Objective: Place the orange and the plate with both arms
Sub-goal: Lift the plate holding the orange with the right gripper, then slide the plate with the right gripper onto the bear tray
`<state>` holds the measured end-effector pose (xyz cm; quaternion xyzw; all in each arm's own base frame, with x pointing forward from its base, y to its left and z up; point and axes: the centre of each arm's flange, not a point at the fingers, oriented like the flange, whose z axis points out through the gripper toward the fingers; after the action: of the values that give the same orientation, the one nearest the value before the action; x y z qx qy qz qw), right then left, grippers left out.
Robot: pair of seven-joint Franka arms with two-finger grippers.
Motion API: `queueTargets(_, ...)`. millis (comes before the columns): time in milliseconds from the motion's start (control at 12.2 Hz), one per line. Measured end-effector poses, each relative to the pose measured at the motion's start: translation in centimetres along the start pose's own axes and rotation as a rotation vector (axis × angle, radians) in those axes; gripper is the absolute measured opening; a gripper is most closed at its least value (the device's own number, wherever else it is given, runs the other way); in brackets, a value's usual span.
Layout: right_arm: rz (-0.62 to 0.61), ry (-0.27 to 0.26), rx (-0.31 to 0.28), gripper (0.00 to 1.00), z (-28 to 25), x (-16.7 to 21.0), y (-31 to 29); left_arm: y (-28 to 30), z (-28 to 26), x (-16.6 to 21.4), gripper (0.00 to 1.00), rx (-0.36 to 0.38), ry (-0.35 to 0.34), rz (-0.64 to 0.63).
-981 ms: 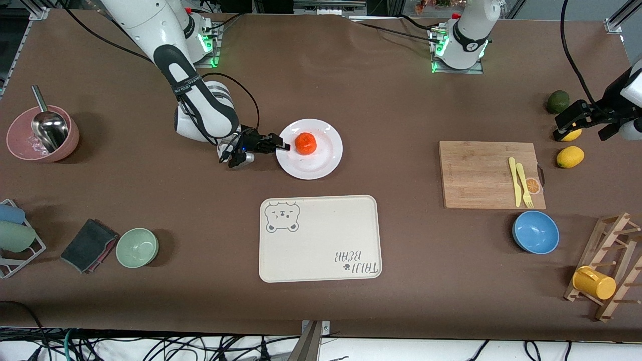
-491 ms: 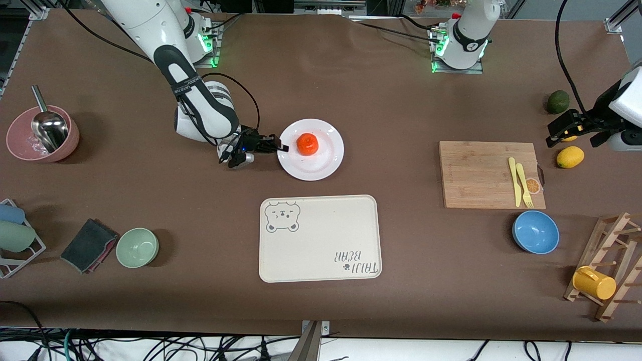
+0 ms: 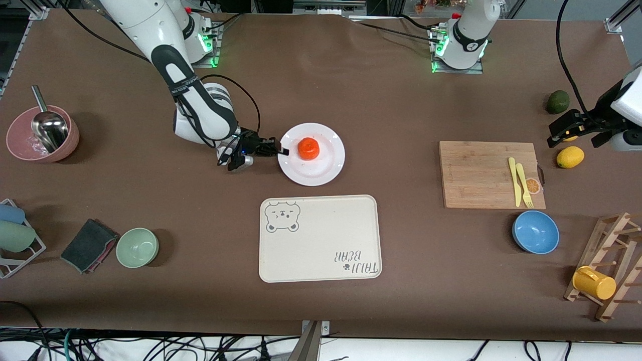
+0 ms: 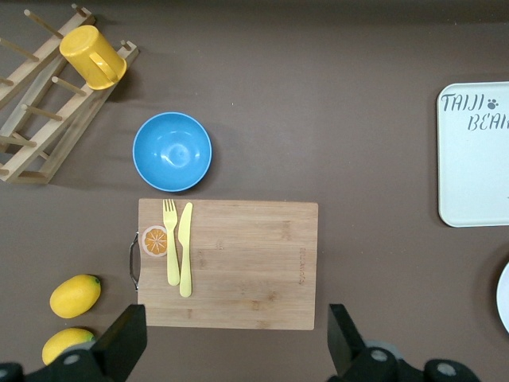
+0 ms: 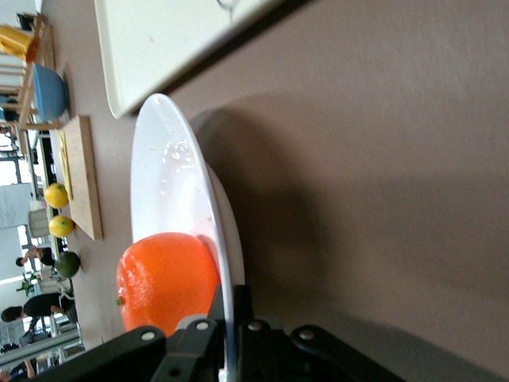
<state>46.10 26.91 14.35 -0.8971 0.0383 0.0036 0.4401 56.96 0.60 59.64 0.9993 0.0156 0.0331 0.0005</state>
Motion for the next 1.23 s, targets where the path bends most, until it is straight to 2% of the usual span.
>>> queueTargets(409,0.100,0.131,0.120,0.04,-1.7,8.3,-7.1,0.1,0.1,0.0,1.00,0.000,-0.001,0.003)
queueTargets(572,0.129,0.177,0.164,0.04,-1.2,12.2,-8.1,0.2,0.1,0.0,1.00,0.000,-0.002,0.003)
queueTargets(736,0.129,0.218,0.168,0.04,-0.4,16.2,-6.9,0.2,0.1,0.1,1.00,0.000,-0.002,0.004)
queueTargets(899,0.124,0.238,0.136,0.04,-0.5,19.5,-5.0,0.2,0.1,0.1,1.00,0.000,-0.002,0.004)
queueTargets(1226,0.119,0.237,0.126,0.04,-0.2,20.8,-5.2,0.3,0.1,0.1,1.00,-0.001,-0.002,0.005)
